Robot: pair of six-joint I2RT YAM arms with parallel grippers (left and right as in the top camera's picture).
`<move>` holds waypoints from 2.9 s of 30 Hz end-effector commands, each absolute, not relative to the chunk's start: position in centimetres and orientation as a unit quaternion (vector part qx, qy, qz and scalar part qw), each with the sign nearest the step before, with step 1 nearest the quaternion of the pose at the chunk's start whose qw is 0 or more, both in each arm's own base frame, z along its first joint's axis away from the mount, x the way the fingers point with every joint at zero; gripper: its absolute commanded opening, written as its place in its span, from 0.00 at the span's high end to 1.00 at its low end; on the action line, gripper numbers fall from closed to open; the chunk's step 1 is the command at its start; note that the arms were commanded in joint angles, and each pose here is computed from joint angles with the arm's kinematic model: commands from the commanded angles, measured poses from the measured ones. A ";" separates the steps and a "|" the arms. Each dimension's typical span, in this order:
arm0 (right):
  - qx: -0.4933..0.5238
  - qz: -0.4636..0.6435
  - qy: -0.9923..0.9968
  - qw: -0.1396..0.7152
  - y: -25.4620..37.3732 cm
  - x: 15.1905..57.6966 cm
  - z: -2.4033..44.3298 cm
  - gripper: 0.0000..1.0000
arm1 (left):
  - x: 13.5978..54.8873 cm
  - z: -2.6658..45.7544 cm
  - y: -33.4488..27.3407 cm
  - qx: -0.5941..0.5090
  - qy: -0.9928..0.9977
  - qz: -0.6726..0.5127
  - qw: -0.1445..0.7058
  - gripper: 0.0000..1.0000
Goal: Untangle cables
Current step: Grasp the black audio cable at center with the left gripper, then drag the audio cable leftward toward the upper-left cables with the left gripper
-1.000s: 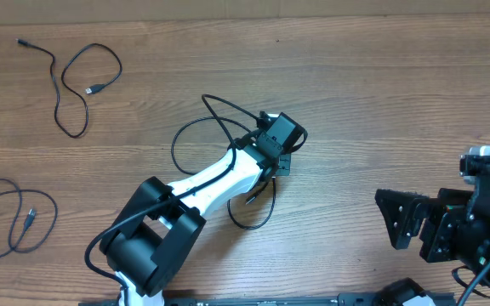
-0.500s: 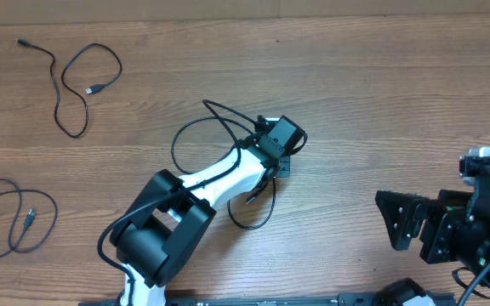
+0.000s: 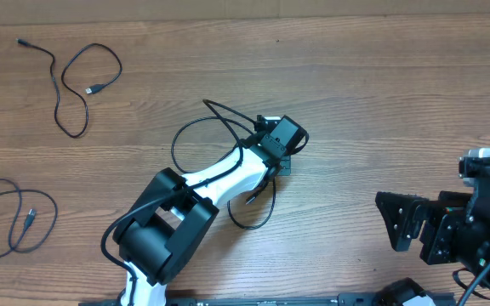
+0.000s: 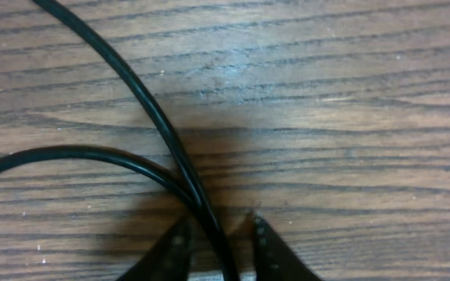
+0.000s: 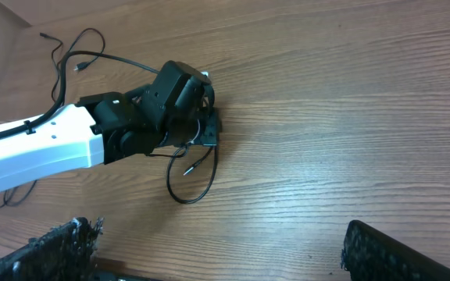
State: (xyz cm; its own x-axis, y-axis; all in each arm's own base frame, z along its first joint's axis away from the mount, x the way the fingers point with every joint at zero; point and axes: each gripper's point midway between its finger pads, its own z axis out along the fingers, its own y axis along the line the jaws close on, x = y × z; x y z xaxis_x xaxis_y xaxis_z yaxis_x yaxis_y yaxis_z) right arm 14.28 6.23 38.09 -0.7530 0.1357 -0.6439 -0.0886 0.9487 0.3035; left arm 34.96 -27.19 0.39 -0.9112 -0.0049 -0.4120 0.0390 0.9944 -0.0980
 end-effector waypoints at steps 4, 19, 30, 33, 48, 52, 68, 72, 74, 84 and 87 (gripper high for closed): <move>0.017 0.158 0.920 0.358 6.0 14.3 38.4 0.00 | 34.8 -1.2 -26.1 0.012 0.979 -0.016 0.203 0.94; 0.017 0.158 0.920 0.359 6.0 14.3 38.4 0.00 | 38.5 0.2 -20.7 0.007 0.979 0.031 0.201 0.96; 0.017 0.161 0.917 0.366 6.1 14.6 38.7 0.00 | 39.5 1.3 -11.0 0.181 0.958 0.184 0.125 0.96; 0.017 0.162 0.915 0.370 6.2 14.8 38.9 0.00 | 38.2 1.2 -8.6 0.257 0.941 0.211 0.065 0.96; 0.017 0.164 0.912 0.375 6.3 14.9 39.1 0.00 | 34.3 1.3 2.7 0.104 0.970 0.213 -0.058 0.96; 0.017 0.166 0.911 0.378 6.3 15.0 39.3 0.00 | 33.8 0.4 1.3 0.147 0.977 0.139 -0.072 0.96; 0.025 0.150 0.911 0.385 5.7 15.3 39.2 0.00 | 33.7 0.1 -0.1 0.212 0.969 0.100 -0.076 0.96; 0.026 0.147 0.910 0.386 5.6 15.3 39.3 0.00 | 33.9 0.2 0.3 0.213 0.968 0.112 -0.075 0.85; 0.026 0.147 0.910 0.386 5.6 15.3 39.3 0.00 | 33.9 0.2 0.2 0.213 0.968 0.109 -0.073 0.53; 0.026 0.149 0.908 0.391 5.7 15.5 39.5 0.00 | 34.1 -0.3 -2.8 0.188 0.980 0.024 -0.054 0.01; 0.026 0.152 0.905 0.396 5.8 15.8 39.7 0.00 | 34.4 -0.3 -2.9 0.188 0.981 0.023 -0.048 0.00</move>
